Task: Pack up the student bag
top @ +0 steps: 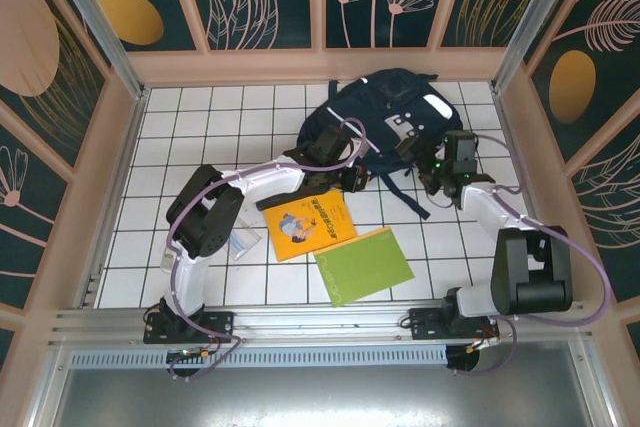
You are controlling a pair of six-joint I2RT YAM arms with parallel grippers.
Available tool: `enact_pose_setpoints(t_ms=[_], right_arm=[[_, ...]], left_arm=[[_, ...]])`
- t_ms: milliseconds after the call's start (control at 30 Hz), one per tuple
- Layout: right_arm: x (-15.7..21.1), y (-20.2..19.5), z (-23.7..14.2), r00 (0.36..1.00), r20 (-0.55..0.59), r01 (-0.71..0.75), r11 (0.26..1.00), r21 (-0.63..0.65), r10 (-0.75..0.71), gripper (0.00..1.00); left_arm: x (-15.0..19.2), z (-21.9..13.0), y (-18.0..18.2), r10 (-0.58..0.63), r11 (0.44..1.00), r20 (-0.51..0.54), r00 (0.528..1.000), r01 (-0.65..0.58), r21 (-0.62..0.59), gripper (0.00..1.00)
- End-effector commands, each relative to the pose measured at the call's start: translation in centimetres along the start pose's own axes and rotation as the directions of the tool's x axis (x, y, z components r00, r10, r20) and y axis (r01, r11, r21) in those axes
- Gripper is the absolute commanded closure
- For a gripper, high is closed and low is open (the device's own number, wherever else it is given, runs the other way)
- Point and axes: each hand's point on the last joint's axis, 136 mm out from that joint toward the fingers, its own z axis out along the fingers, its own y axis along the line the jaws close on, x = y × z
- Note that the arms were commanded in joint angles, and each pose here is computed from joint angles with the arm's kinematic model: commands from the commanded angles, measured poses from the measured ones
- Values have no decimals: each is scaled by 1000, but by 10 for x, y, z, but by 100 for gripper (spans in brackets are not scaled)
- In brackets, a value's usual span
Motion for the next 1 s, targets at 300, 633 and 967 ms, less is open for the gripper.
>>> enact_pose_setpoints(t_ms=[300, 633, 967], right_arm=[[35, 32, 60, 982, -103, -174, 972, -160, 158, 14], [22, 30, 57, 989, -29, -148, 977, -152, 145, 100], [6, 19, 47, 995, 61, -69, 994, -86, 75, 100]], left_arm=[[4, -10, 3, -36, 999, -3, 999, 36, -38, 100], [14, -22, 53, -92, 966, 22, 996, 94, -242, 100], [5, -78, 119, -151, 905, 113, 982, 183, -383, 100]])
